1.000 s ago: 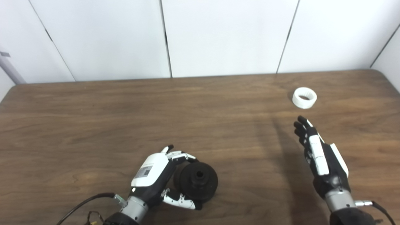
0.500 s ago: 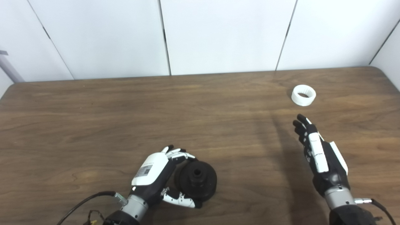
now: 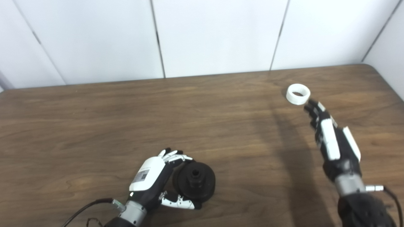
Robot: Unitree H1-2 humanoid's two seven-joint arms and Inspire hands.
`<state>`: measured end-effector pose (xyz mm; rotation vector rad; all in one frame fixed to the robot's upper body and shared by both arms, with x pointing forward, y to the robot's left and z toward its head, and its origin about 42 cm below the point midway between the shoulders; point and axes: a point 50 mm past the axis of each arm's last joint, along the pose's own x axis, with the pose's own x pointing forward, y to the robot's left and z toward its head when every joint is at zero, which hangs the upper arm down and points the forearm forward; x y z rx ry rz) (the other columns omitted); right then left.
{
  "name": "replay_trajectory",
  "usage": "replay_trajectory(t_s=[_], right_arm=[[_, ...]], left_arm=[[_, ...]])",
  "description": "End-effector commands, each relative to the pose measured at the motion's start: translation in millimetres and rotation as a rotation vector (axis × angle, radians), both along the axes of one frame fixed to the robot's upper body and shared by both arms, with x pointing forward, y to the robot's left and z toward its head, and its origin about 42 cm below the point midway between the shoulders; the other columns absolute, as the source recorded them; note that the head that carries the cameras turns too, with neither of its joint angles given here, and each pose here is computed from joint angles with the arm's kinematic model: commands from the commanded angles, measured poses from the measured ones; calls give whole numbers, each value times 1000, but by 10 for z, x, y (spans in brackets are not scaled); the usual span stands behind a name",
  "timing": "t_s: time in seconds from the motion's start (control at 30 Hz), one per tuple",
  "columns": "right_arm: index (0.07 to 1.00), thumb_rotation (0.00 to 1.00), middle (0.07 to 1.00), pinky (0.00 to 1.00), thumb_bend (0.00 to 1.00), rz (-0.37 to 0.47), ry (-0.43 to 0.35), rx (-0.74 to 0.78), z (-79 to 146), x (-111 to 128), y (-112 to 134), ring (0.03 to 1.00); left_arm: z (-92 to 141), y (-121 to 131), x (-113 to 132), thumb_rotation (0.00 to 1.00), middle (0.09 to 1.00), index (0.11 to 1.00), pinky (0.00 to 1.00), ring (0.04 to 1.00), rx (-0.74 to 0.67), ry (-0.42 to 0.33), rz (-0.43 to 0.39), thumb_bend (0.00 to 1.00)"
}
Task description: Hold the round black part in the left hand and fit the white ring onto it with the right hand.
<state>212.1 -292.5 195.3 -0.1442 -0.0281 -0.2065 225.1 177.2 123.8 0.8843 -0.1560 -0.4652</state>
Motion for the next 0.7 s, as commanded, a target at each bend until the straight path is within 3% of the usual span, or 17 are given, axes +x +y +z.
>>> replay_trajectory(t_s=[0.0, 0.13, 0.3, 0.43, 0.6, 0.67], right_arm=[[945, 898, 945, 1000, 553, 12, -68, -53, 205, 86, -90, 973], [942, 769, 952, 985, 566, -11, -63, -196, 321, 240, -296, 983], [916, 537, 951, 796, 652, -30, -42, -386, 503, 477, -565, 907], [886, 425, 923, 924, 783, -51, -6, -531, 596, 683, -725, 919], [867, 301, 882, 817, 865, -13, 72, -688, 644, 981, -848, 865], [863, 272, 878, 820, 884, -5, 90, -728, 648, 1060, -866, 866]], left_arm=[[-126, 5, -15, 54, 794, 484, 1000, 892, 42, 26, -4, 523], [-181, 5, -18, 53, 796, 484, 1000, 893, 37, 38, 4, 524], [-217, 12, -26, 52, 795, 484, 1000, 894, 41, 42, 7, 523], [-227, 9, -36, 51, 796, 484, 1000, 895, 44, 45, 4, 523], [-228, 12, -49, 50, 797, 485, 1000, 894, 43, 48, 7, 523], [-226, 16, -54, 50, 794, 485, 1000, 890, 42, 44, 8, 523]])
